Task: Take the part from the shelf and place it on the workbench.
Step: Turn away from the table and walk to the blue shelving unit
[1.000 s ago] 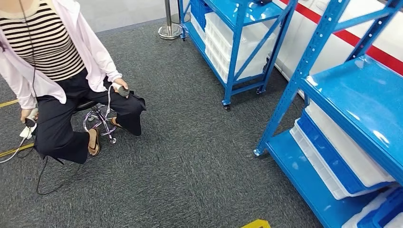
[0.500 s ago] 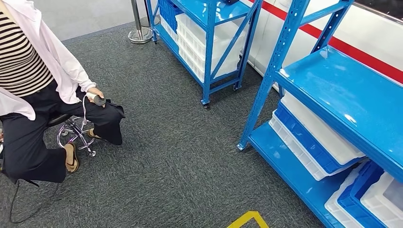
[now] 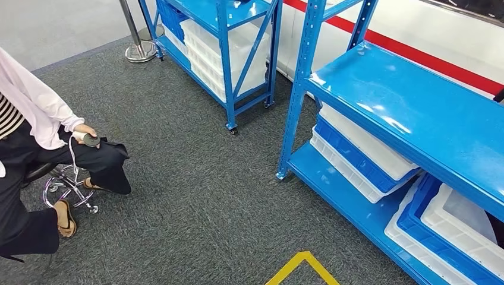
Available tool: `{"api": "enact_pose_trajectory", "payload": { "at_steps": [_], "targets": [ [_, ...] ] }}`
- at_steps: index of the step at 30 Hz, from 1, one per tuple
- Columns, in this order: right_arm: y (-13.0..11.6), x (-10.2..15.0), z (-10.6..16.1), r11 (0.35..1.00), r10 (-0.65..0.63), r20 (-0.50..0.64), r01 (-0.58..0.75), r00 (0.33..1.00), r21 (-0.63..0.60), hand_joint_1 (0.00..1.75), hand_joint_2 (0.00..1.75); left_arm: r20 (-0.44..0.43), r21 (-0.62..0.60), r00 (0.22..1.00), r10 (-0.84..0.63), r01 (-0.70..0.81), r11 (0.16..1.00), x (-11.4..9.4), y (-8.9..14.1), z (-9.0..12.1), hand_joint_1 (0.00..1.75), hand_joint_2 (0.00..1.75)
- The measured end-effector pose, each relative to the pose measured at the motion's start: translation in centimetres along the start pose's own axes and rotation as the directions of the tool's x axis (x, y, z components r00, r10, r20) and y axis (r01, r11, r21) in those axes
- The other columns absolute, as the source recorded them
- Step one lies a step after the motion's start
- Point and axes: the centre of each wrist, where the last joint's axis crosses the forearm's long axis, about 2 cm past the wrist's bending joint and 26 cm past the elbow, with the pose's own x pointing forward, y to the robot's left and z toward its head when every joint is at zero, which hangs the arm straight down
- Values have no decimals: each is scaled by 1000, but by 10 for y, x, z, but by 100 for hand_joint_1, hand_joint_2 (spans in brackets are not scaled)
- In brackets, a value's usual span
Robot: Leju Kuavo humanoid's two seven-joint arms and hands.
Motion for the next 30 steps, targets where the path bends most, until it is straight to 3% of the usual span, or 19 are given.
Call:
{"api": "enact_pose_trajectory", "payload": {
  "at_steps": [30],
  "targets": [
    [-3,2,-1,1000,-3,12,4,1000,-5,0,0,2,-13,1000,14,-14,1000,1,-2,0,0,0]
  ]
}}
